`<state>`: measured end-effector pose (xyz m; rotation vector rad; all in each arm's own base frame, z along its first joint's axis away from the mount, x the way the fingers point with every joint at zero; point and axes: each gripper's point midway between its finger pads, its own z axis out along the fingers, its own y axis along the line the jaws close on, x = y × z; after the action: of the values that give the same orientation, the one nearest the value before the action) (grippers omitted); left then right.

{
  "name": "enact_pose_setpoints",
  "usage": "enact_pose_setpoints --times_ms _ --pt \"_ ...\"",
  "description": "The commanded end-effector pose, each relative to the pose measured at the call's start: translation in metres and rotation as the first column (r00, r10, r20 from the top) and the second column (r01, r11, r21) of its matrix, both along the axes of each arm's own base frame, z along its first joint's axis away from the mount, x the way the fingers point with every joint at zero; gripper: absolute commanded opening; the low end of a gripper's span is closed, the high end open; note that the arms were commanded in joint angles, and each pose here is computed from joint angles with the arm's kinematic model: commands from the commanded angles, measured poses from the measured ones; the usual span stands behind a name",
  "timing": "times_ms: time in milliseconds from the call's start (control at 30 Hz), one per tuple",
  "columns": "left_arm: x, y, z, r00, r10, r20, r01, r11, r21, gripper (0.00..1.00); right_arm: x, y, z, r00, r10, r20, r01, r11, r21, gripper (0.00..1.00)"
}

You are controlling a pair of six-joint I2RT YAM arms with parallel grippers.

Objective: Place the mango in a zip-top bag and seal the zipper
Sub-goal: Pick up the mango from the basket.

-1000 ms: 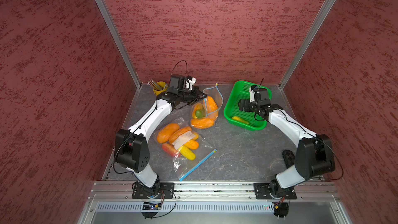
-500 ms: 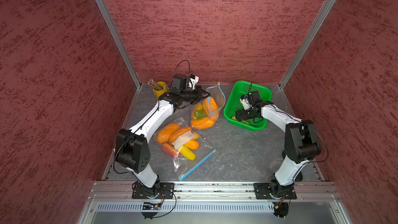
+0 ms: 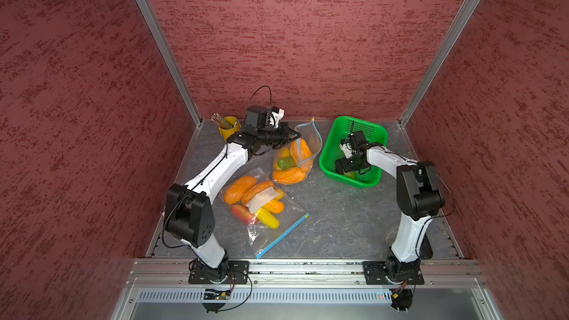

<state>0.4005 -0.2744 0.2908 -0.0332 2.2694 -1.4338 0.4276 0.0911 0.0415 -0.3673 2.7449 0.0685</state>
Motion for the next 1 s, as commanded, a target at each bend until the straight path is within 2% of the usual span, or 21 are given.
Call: enact_pose_setpoints --times_ms 0,100,233,300,433,633,800,967 --pt "-0.002 -0.003 0.014 0.999 -0.016 0.041 0.016 1.0 -0.002 0.01 0.02 -0.02 0.024 0.989 -0.084 0.119 0.094 0.992 -0.079 0.91" --pt "-0.003 -0.001 0.015 0.999 -0.015 0.043 0.014 1.0 0.003 0.01 0.034 -0.031 0.046 0.962 -0.177 0.21 0.196 0.978 -0.073 0.88" --pt "-0.005 0.002 0.017 0.999 -0.01 0.05 0.009 1.0 0.014 0.02 0.049 -0.042 0.077 0.905 -0.315 0.286 0.316 0.948 0.042 0.89" --pt "-0.005 0.004 0.016 0.999 -0.008 0.05 0.007 1.0 0.017 0.02 0.051 -0.038 0.086 0.898 -0.332 0.288 0.316 0.943 0.103 0.89" --pt "-0.007 0.007 0.015 0.999 -0.005 0.049 0.004 1.0 0.02 0.02 0.047 -0.014 0.095 0.926 -0.272 0.26 0.222 0.953 0.208 0.93" --pt "-0.008 0.01 0.013 0.999 -0.003 0.049 0.002 1.0 0.02 0.01 0.031 -0.018 0.076 0.932 -0.311 0.187 0.275 0.941 0.197 0.97" --pt "-0.01 0.012 0.013 0.999 -0.002 0.05 0.001 1.0 0.018 0.02 0.012 -0.01 0.045 0.958 -0.275 0.077 0.258 0.949 0.181 0.97" --pt "-0.01 0.012 0.01 0.999 0.0 0.046 -0.001 1.0 0.013 0.01 0.002 -0.017 0.021 0.952 -0.305 0.021 0.3 0.946 0.126 0.94"
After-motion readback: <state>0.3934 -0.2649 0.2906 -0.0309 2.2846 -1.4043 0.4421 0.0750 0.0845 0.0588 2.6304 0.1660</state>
